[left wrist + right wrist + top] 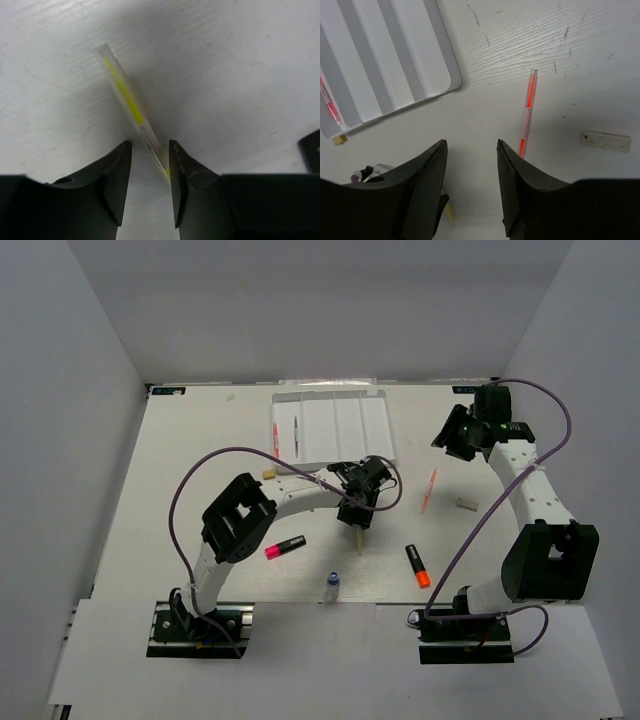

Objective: Sort the stationery into containers
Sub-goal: Pick up the pen from the center of the board, then place the pen in the storage box.

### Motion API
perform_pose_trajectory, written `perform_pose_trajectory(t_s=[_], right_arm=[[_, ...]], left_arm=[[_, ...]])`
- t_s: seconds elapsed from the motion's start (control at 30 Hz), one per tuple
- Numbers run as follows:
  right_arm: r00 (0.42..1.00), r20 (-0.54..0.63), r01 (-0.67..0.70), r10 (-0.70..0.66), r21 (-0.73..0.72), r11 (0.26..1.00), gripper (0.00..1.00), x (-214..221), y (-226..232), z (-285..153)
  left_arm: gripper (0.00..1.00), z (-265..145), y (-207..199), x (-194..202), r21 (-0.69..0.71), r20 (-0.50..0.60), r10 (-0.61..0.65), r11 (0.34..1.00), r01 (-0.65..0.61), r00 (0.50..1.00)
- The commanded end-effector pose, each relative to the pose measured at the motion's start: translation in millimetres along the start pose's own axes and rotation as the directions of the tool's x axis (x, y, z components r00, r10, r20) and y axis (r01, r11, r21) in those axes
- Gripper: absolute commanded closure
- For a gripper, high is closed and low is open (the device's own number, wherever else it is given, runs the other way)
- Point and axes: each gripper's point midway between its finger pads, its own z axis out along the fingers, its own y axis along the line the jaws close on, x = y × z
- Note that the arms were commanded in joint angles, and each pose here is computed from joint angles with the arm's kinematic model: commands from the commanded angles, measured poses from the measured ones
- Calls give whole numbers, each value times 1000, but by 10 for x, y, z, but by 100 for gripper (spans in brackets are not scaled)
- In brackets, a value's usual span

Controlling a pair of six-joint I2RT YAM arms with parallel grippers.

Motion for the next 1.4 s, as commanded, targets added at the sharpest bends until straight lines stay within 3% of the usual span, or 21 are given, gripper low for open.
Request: perform_pose_trajectory(t_s=[0.0,0.17,0.43,0.57,0.63,0.7,0.77,0.8,0.83,0.9,0.97,1.03,1.17,1.37], right_arm=[[1000,31,-2,3,-19,1000,50,-72,29,-81],[1000,27,-1,2,-22,1000,50,-78,28,-66],[1000,-11,-11,10,-22,1000,53,80,-28,38],[1000,-19,0,0,12,1000,54,116,-145,130],[999,-31,16,-15,20,1000,56,165,-160,179],[999,-29,24,-23,20,1000,57,165,-167,209],[999,-45,25,-24,22,999,58,204,-182,265],[999,-45,31,-31,15,999,60,193,-174,280],[997,-60,45,-44,18,999,62,219,-196,330],[996,-59,69,-68,11,998,68,198,-185,394],[993,-81,89,-86,33,996,69,225,-234,506],[991,-110,80,-73,58,995,70,277,-291,595],[989,-122,93,-84,72,993,63,296,-328,686],[985,-136,115,-103,87,990,57,318,-394,766]], left_arm=[[53,3,-52,-85,-12,20,-13,1000,13,1000],[63,147,45,99,-59,-16,-14,998,13,1000],[99,-20,216,74,-80,40,-10,997,13,999],[100,-411,-20,-262,49,136,51,997,-58,989],[100,-750,-220,-540,137,244,67,985,-103,968],[100,-1158,-352,-881,214,398,32,969,-126,917],[100,-1430,-327,-1137,189,501,12,974,-123,865],[100,-1424,-207,-1202,142,498,13,985,-97,867],[100,-1683,-158,-1529,126,555,-23,990,-57,831],[100,-1639,154,-1725,14,548,-26,1000,22,836],[100,-1723,585,-2002,-35,599,-69,993,112,798],[100,-1682,1061,-2220,-78,600,-115,977,201,792],[100,-1452,1744,-2403,-177,556,-94,957,228,826],[100,-1353,2510,-2685,-153,575,-186,932,328,797]])
